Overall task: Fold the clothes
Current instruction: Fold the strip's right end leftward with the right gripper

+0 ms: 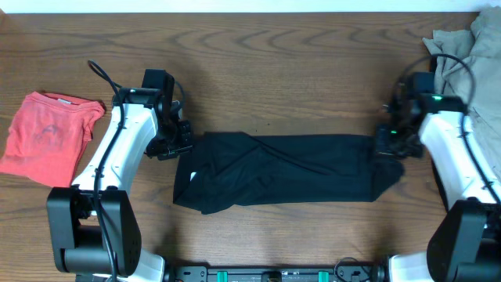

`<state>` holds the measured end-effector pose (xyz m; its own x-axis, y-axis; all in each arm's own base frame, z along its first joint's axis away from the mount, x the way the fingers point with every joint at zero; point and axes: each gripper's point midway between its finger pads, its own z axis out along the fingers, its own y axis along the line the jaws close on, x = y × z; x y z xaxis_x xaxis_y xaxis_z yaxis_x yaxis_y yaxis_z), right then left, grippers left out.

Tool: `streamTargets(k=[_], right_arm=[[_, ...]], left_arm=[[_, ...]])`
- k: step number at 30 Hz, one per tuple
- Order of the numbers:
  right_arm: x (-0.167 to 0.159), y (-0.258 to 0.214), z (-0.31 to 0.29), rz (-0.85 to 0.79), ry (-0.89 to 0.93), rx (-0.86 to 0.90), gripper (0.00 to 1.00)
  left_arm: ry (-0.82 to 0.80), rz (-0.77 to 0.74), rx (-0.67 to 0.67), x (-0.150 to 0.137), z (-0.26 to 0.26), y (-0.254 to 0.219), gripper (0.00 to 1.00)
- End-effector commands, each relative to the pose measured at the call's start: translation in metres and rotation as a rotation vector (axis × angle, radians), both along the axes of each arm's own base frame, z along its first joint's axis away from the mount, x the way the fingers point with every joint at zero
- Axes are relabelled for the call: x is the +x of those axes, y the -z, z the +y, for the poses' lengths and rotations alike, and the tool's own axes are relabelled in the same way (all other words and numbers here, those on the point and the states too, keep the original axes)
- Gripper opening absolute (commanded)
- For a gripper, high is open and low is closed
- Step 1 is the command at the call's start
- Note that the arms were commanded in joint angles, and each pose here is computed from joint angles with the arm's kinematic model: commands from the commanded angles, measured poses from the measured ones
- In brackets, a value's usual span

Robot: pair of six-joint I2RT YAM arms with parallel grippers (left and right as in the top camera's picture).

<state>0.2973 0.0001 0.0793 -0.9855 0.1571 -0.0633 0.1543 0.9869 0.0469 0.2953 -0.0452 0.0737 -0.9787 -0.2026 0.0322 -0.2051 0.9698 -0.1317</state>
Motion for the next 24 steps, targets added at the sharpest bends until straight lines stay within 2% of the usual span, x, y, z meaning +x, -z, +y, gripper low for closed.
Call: streamTargets(k=[1,6,20,24], right_arm=[[0.007,-0.004,0.043,-0.033,-0.047,0.056,0.01],[0.006,-0.005,0.087,-0.058,-0.162,0.065,0.01],[0.004,-0.008,0.146,-0.118,-0.208,0.107,0.01],[0.0,-0.011,0.163,-0.109,-0.234,0.183,0.01]], left_arm=[[-0.012,-0.024,0.011,0.005,0.002,-0.007,0.33],[-0.012,-0.024,0.011,0.005,0.002,-0.007,0.33],[-0.012,-0.024,0.011,0.005,0.002,-0.007,0.33],[-0.011,-0.024,0.011,0.005,0.002,-0.007,0.33]])
